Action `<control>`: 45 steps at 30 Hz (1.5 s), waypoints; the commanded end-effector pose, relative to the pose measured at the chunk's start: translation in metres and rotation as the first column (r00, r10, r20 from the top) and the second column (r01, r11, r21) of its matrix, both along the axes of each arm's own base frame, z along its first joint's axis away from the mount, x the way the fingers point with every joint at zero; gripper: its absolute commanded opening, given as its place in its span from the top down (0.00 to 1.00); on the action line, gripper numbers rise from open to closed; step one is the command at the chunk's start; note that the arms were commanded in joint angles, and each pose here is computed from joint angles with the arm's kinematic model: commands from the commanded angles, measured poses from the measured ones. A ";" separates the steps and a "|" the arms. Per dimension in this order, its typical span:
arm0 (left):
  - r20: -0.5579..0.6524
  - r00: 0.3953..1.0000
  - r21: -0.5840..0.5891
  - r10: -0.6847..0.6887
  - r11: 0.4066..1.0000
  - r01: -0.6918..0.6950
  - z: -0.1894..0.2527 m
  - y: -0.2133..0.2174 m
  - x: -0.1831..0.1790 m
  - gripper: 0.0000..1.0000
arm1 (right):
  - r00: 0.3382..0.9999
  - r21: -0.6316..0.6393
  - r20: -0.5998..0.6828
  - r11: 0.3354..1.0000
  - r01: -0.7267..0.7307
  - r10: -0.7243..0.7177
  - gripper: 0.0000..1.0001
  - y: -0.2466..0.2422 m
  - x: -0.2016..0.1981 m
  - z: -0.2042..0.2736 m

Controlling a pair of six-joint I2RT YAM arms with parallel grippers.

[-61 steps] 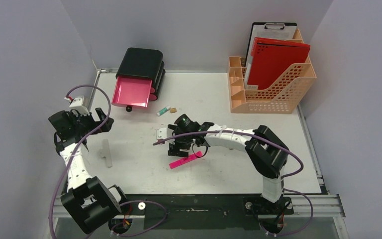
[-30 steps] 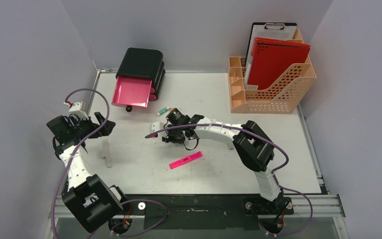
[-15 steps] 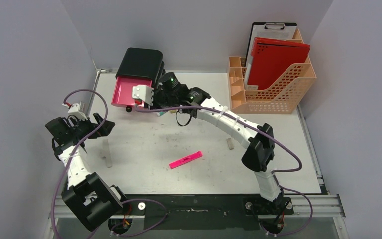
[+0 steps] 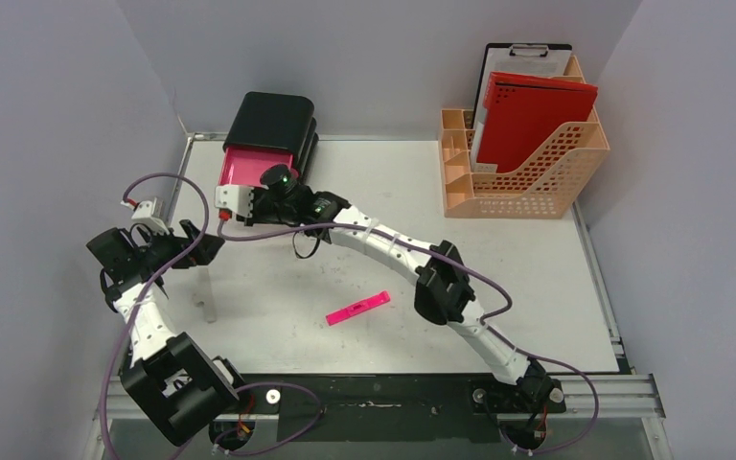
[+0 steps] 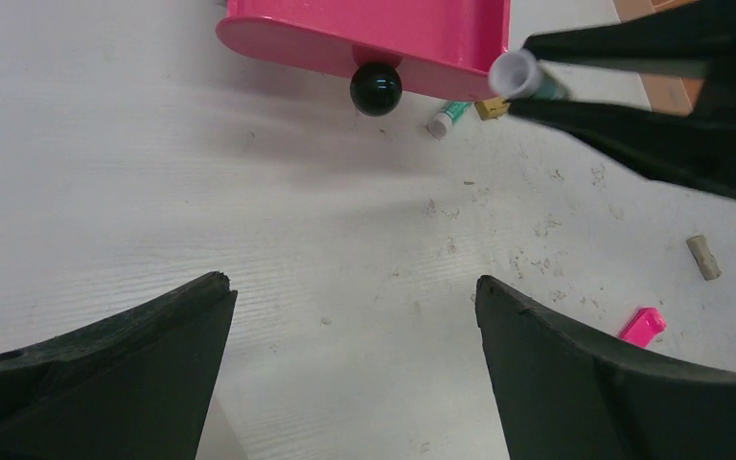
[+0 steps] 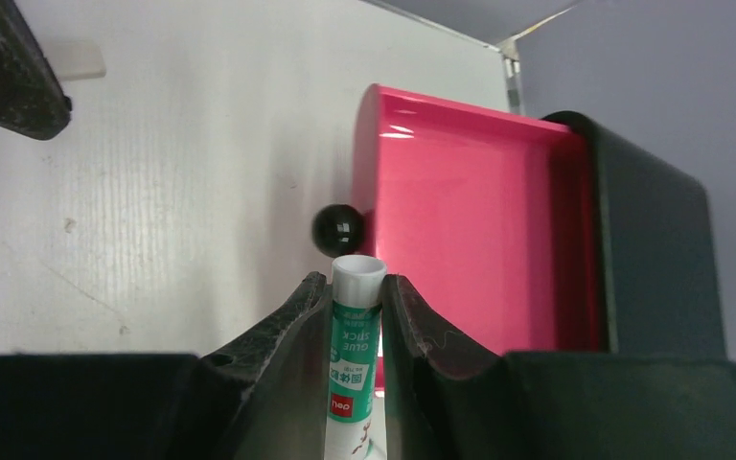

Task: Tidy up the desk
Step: Place the stationery in the drawer.

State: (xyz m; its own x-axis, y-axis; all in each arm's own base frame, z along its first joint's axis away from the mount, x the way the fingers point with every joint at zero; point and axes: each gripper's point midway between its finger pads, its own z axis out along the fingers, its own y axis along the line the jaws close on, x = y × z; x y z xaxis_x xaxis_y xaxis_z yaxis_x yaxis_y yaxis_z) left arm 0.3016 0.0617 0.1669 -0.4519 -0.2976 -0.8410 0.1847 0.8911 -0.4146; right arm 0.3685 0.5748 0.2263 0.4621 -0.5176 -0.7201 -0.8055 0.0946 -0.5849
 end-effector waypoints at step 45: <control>0.070 0.997 0.001 -0.037 0.999 0.037 0.010 0.002 -0.002 0.04 | 0.958 0.168 0.267 0.984 0.056 -0.101 0.92 0.026 0.070 -0.014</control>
